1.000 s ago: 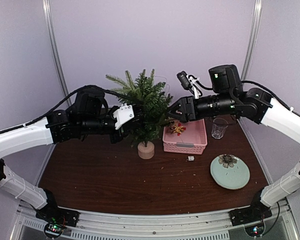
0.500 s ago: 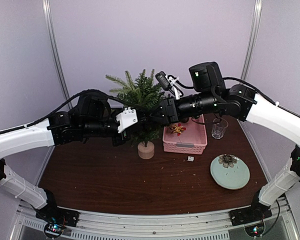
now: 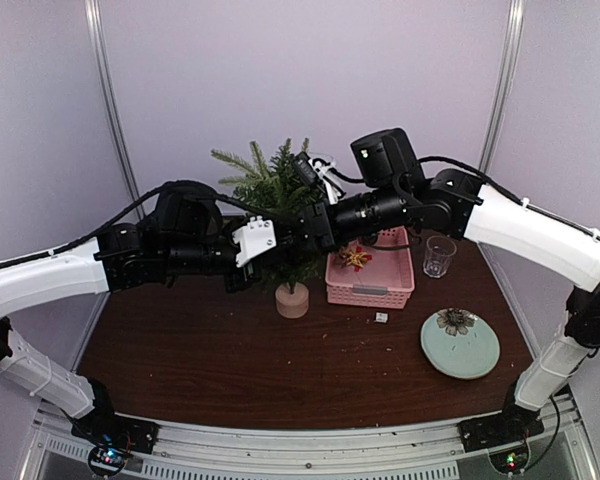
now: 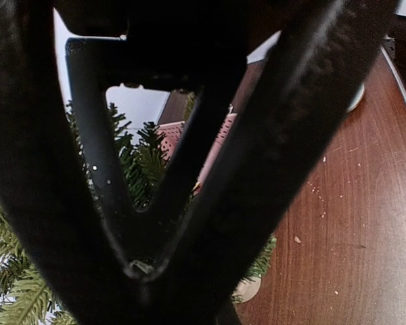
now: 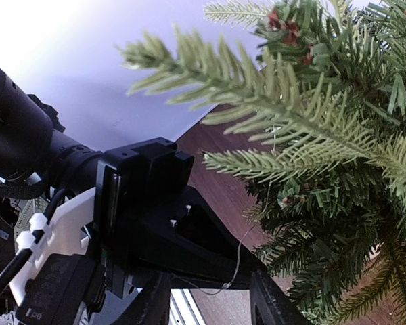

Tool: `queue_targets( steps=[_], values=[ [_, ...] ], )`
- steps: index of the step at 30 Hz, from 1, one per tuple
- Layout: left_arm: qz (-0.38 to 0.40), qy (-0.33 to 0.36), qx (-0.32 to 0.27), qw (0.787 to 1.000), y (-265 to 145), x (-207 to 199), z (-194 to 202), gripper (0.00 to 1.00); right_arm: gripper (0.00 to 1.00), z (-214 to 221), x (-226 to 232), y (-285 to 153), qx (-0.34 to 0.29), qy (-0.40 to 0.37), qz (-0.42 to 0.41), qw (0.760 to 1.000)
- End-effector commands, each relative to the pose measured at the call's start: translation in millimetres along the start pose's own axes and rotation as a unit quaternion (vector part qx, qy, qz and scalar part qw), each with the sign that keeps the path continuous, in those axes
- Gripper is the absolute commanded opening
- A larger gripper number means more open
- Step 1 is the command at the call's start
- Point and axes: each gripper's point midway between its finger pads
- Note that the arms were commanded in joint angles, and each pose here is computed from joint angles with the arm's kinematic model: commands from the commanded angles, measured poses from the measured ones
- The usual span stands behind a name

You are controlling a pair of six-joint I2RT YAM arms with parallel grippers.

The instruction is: Decorate the small christmas tree

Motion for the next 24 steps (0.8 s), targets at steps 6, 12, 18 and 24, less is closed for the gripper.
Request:
queue_targets(
  steps=[6, 12, 18, 24],
  values=[
    [-0.026, 0.010, -0.019, 0.999, -2.9, 15.2, -14.5, 0.00, 0.19, -10.3, 14.7, 1.0, -0.010, -0.012, -0.022, 1.000],
    [-0.030, 0.008, -0.018, 0.999, -3.7, 16.4, -14.2, 0.00, 0.22, -6.7, 13.5, 1.9, 0.003, -0.013, -0.020, 1.000],
    [-0.031, 0.008, -0.019, 0.999, -2.5, 16.6, -14.1, 0.00, 0.11, -5.5, 15.5, 4.5, 0.013, -0.013, -0.025, 1.000],
    [-0.034, 0.004, -0.015, 0.999, -2.7, 17.7, -12.4, 0.00, 0.00, -6.3, 14.3, 1.9, 0.009, -0.022, -0.020, 1.000]
  ],
)
Point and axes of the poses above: each gripper's point midway between its finger pads, its own y axis out along the fingers, its own x axis along the line the jaws close on, z = x × y, and after that the axes turned 12 degrees about y, right-handed
